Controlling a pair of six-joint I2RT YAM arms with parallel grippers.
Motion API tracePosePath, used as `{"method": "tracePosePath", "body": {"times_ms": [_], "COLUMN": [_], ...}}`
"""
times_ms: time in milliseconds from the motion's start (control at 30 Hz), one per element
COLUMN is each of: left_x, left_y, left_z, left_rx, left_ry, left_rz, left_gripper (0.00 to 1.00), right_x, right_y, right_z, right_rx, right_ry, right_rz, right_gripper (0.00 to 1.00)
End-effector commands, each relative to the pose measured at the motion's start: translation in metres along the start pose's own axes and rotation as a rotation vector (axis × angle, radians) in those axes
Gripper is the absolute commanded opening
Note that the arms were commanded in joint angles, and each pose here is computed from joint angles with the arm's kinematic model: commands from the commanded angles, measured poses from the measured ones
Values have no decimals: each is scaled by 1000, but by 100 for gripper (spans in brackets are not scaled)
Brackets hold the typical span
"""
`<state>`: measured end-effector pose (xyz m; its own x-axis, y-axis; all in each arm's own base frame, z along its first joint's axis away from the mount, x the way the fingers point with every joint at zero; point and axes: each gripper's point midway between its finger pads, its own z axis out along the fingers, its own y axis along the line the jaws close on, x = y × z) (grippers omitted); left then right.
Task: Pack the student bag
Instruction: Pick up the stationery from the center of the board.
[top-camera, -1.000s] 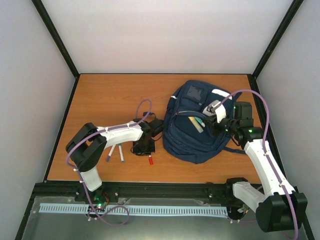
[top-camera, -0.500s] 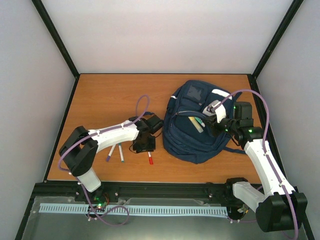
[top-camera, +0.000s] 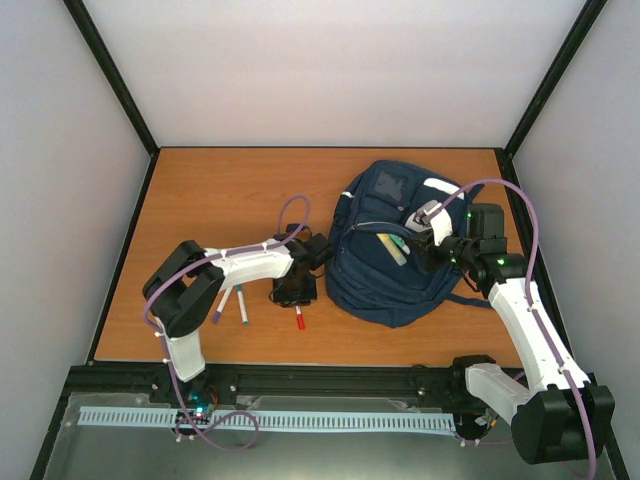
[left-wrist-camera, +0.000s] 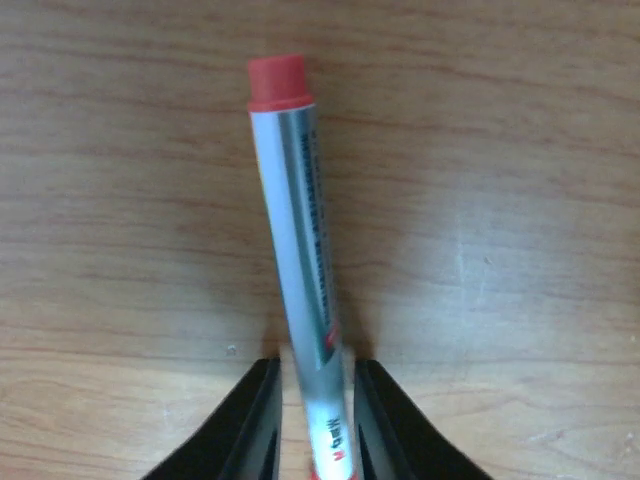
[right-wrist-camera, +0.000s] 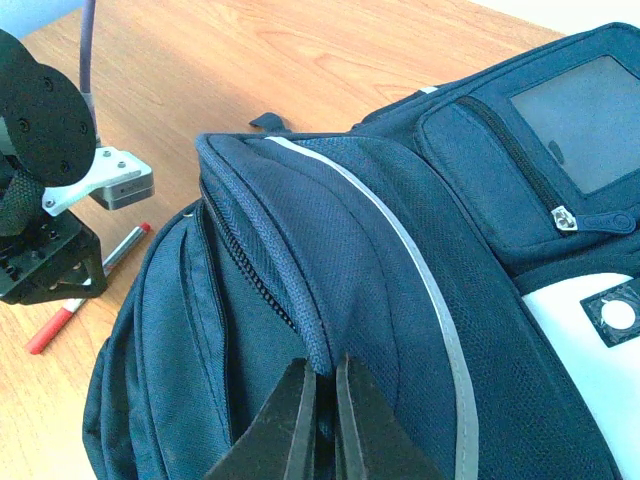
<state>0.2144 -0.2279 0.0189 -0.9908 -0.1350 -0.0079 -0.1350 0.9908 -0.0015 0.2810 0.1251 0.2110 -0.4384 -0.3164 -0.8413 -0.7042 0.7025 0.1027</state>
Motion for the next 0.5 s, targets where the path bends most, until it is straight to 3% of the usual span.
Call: {"method": "tracePosePath", "body": {"times_ms": [0, 267, 467], "left_x": [-8, -7, -8], "left_y": [-9, -5, -31], "left_z": [-3, -8, -59], "left_rx": [22, 17, 157], "left_ry": [-10, -16, -120], "left_rz": [-29, -25, 45], "left_gripper": [19, 1, 1], "right_x": [-20, -20, -20], "right_y": [0, 0, 0], "right_z": [-8, -9, -9], "right_rx": [1, 2, 2], "right_ry": [-66, -68, -68], "right_rz": [-44, -44, -45], "right_gripper": [3, 3, 3]}}
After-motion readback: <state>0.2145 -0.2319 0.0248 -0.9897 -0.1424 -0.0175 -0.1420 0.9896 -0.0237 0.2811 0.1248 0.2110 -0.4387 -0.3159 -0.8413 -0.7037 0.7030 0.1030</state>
